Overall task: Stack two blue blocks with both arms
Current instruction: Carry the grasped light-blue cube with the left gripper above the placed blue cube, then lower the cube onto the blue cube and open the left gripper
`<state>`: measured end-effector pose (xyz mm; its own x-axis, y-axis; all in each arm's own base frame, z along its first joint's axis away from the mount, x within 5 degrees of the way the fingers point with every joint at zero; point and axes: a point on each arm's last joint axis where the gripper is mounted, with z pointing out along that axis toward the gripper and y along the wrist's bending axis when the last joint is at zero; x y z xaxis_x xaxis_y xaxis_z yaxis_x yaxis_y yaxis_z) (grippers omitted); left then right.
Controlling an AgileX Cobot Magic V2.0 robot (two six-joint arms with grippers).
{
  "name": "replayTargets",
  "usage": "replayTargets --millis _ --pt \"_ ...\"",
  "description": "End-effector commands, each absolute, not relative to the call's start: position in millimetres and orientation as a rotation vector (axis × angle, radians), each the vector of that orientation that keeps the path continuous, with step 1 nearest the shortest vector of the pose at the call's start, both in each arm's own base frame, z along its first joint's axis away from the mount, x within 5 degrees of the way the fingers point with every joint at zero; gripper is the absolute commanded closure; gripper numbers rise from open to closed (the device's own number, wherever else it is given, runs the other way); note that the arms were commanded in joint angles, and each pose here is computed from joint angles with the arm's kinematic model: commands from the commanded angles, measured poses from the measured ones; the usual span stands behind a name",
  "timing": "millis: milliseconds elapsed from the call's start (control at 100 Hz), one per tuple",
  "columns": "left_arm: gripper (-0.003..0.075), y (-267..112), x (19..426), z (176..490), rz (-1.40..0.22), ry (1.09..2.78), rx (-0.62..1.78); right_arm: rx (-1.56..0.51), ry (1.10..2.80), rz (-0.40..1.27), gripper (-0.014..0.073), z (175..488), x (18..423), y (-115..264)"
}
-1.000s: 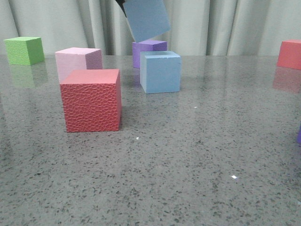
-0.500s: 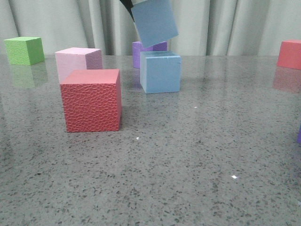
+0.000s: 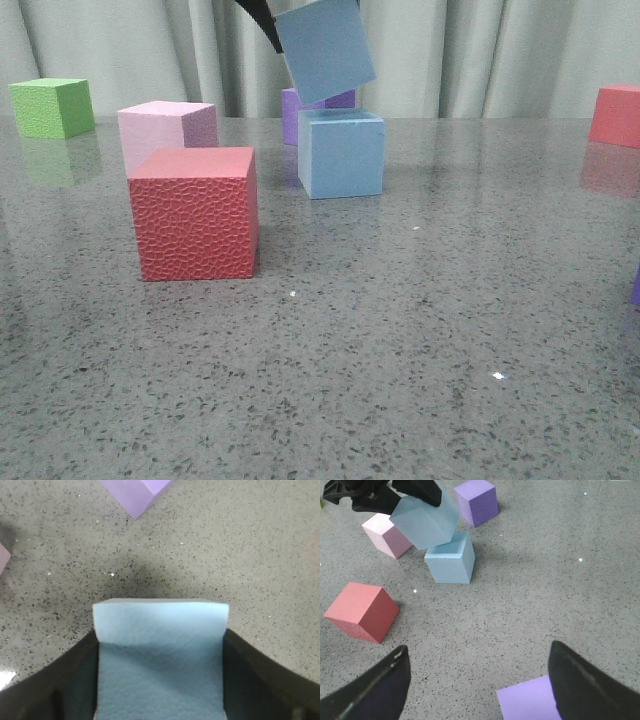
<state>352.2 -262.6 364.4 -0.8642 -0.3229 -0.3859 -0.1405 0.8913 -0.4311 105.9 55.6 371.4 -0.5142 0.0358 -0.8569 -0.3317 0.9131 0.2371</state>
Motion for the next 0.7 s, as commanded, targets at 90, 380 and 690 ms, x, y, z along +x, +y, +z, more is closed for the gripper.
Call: replayTargets --millis 90,380,690 --pt "0.0285 -258.4 342.3 397.2 -0.639 2.496 -0.312 -0.211 1.971 0.476 0.0025 384.9 106.8 55.5" --pt "0.0225 -257.7 341.4 396.2 -0.626 2.511 -0.315 -0.211 1.971 0.476 0.0025 384.9 106.8 55.5" --pt "0.0206 -257.0 341.5 400.4 -0.629 2.495 -0.312 -0.211 1.971 0.476 0.0025 384.9 106.8 55.5"
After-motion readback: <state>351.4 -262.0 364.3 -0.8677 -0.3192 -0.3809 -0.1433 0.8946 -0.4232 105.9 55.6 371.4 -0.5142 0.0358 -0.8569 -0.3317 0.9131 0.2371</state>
